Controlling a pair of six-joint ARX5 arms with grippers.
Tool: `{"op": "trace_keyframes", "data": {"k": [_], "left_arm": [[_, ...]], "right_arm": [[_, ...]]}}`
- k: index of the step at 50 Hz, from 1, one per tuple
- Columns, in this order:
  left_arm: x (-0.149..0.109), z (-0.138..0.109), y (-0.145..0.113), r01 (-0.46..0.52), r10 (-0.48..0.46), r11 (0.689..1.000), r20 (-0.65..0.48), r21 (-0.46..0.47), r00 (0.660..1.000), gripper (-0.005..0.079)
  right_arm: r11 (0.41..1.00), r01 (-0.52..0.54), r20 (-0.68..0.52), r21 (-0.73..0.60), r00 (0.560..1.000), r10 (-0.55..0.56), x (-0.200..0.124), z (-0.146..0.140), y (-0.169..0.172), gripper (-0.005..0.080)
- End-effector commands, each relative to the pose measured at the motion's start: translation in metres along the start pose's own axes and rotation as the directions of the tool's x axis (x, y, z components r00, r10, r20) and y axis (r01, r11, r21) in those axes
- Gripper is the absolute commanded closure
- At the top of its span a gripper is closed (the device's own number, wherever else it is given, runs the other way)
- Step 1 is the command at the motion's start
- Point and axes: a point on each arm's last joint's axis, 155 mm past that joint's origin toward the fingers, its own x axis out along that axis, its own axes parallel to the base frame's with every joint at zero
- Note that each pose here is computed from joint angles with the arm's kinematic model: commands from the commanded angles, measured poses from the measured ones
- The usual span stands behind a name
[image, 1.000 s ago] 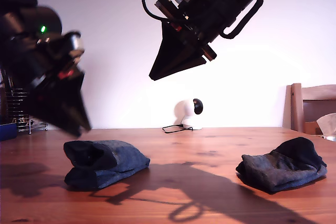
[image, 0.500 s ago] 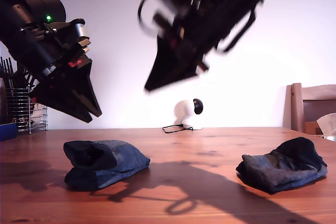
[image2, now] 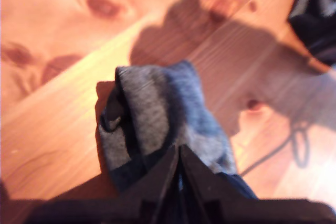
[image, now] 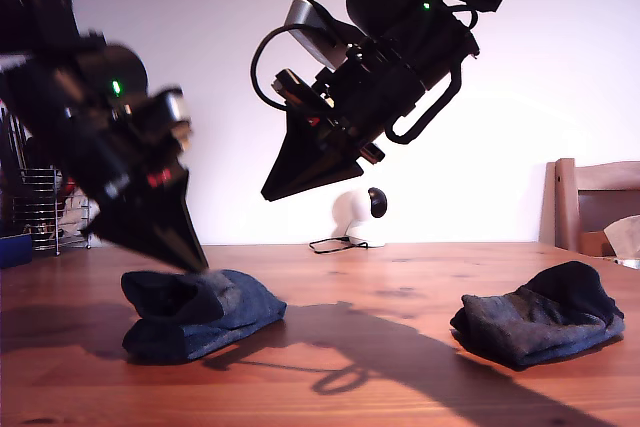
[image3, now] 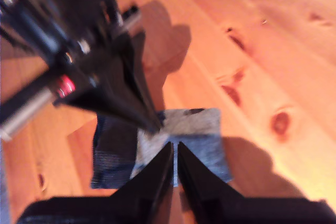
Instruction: Fold the socks in front of you. After folding them, place them to the right side.
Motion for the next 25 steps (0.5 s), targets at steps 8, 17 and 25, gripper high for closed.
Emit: {"op": "trace_keyframes", "data": {"k": [8, 17, 25], "left_arm": [[0.031, -0.023, 0.001, 0.033, -0.032, 0.999, -0.081, 0.007, 0.996, 0.0762], [0.045, -0.036, -0.014, 0.072, -0.062, 0.995, -0.136, 0.068, 0.989, 0.0762], [0.054, -0.038, -0.04, 0.133, -0.111, 0.982, -0.156, 0.137, 0.982, 0.0762]], "right_arm": [[1.0, 0.004, 0.007, -0.018, 1.0, -0.004, -0.002, 0.001, -0.003, 0.0765], [1.0, -0.008, -0.053, 0.012, 0.999, 0.008, 0.002, -0.017, -0.004, 0.0765], [0.999, -0.034, -0.15, 0.042, 0.988, 0.04, 0.006, -0.047, -0.002, 0.0765]]}}
